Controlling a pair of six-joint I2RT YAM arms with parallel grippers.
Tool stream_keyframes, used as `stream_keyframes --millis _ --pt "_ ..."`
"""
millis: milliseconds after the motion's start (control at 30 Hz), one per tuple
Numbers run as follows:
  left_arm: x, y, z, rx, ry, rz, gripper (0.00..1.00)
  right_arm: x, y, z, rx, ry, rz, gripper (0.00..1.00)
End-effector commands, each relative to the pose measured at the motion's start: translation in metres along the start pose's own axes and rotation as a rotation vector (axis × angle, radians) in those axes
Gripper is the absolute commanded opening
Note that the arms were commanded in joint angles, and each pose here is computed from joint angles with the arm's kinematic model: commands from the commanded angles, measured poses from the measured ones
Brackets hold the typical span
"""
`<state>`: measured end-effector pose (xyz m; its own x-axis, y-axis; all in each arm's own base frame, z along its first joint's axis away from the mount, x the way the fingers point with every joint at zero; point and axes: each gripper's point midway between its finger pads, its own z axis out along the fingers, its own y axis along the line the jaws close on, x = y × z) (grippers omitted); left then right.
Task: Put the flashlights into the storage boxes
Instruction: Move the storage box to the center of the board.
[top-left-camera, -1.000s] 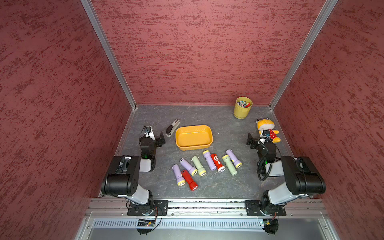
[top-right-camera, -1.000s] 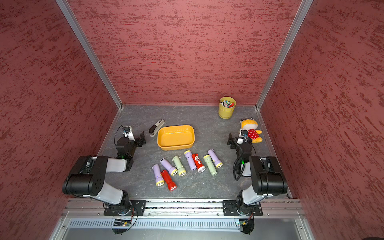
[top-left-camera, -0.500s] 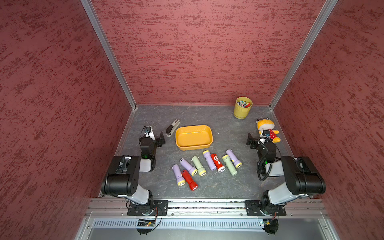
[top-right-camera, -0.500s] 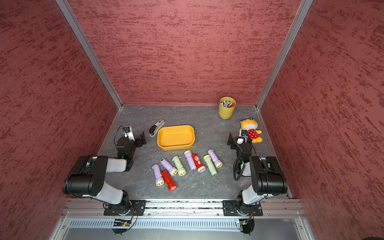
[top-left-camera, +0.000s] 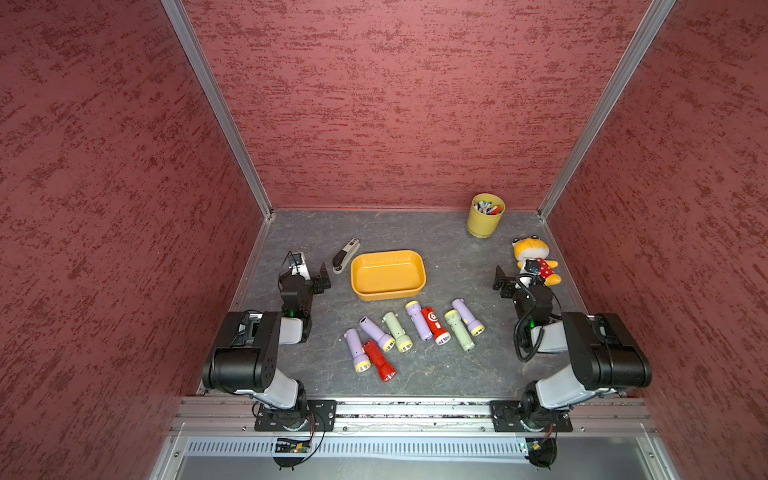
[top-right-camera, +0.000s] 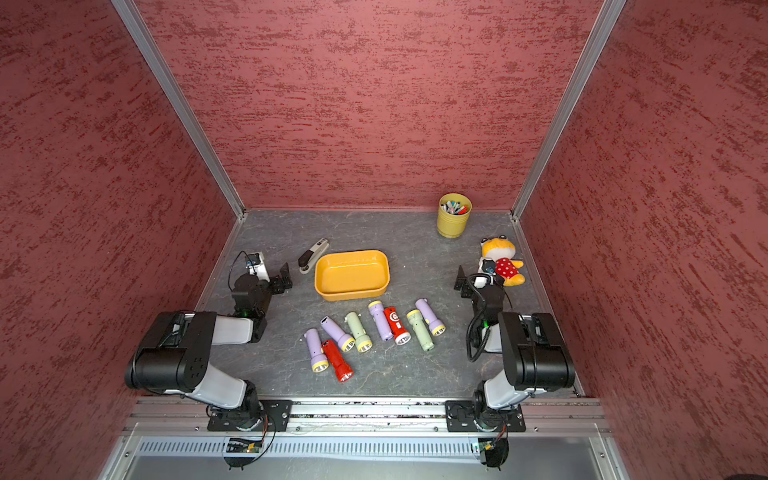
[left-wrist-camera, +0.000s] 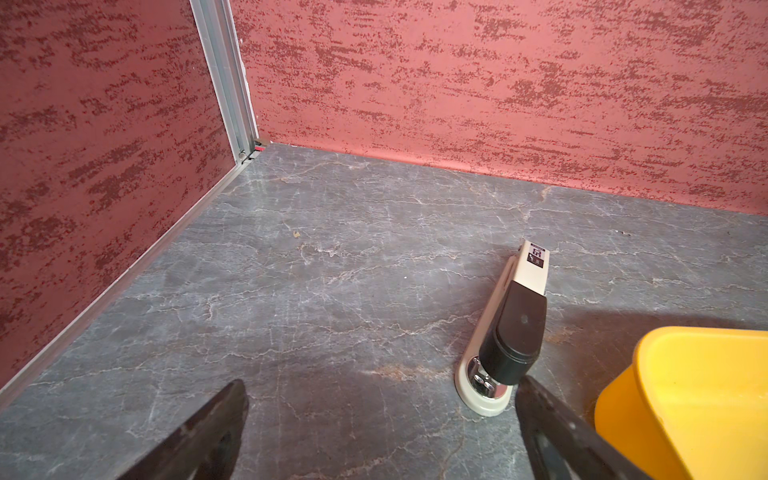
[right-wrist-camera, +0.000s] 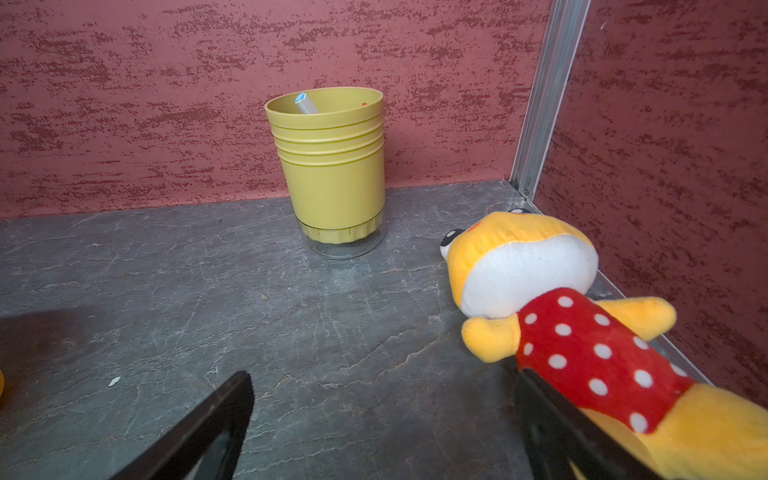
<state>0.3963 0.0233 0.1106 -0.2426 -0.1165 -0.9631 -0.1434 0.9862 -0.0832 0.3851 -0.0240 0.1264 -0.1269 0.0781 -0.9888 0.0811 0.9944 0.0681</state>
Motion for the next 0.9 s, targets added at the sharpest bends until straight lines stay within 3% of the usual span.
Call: stream_keyframes --millis 0,467,767,867 --pt "-0.004 0.000 0.001 0.007 -0.009 -0.002 0.99 -0.009 0.002 0.002 -0.015 -0.024 -0.004 0.99" --pt "-0.005 -0.001 0.001 0.007 -0.012 -0.002 1.00 -0.008 0.002 0.002 -0.015 -0.022 -0.005 0.99" --pt "-0.038 -0.025 -0.005 -0.002 0.065 0.093 0.99 -0.008 -0.001 0.003 0.004 -0.020 0.003 0.99" --pt "-0.046 -0.035 -0.016 0.033 0.134 -0.020 0.99 -0.010 -0.006 0.000 0.031 -0.034 0.015 0.99"
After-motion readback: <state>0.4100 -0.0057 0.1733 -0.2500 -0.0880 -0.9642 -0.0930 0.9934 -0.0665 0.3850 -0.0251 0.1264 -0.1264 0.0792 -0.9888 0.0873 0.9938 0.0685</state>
